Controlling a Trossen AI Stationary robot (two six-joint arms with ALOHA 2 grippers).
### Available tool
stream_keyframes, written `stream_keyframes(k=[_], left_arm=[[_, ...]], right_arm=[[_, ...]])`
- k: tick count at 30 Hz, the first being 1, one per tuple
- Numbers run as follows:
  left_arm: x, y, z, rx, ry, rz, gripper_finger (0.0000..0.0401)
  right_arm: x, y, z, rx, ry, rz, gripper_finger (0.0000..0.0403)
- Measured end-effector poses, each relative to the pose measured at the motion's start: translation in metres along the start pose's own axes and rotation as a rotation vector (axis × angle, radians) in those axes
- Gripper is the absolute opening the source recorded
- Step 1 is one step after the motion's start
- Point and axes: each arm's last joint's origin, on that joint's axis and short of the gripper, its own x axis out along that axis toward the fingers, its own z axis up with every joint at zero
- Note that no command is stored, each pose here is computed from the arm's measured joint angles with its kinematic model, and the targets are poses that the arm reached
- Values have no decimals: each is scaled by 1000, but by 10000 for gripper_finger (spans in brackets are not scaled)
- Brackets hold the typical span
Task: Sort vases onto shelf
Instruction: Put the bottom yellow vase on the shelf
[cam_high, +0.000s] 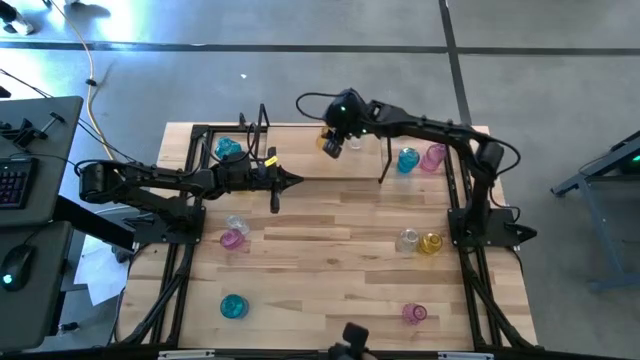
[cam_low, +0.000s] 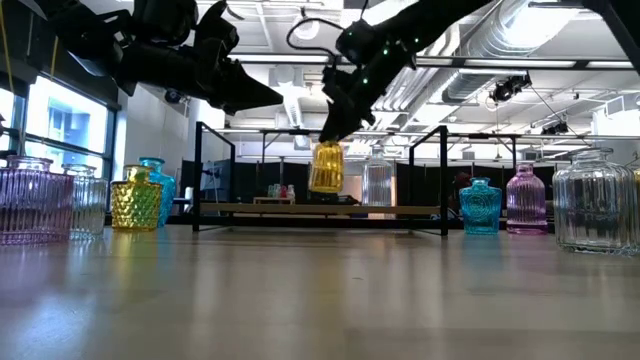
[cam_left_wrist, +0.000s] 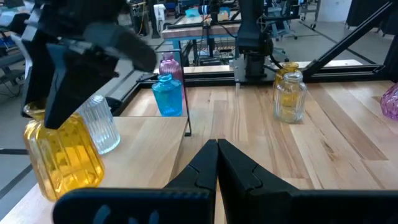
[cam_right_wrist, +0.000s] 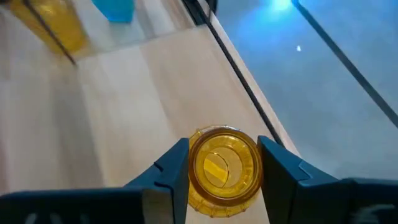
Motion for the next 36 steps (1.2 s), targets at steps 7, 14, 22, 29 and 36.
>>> stream_keyframes(k=[7,14,22,29,36], left_arm=[[0,0,0,0,0,0,0],[0,0,0,0,0,0,0],[0,0,0,0,0,0,0],[0,0,0,0,0,-1,0],[0,0,0,0,-1,-1,0]], right_arm=[[9,-18,-4,5,12,-26,120],[8,-29,-6,-7,14,-41,120],[10,-35,-7,-9,17,-48,120],[21,-35,-11,-8,26,-41,120],[21,-39,-11,-11,15,-49,120]])
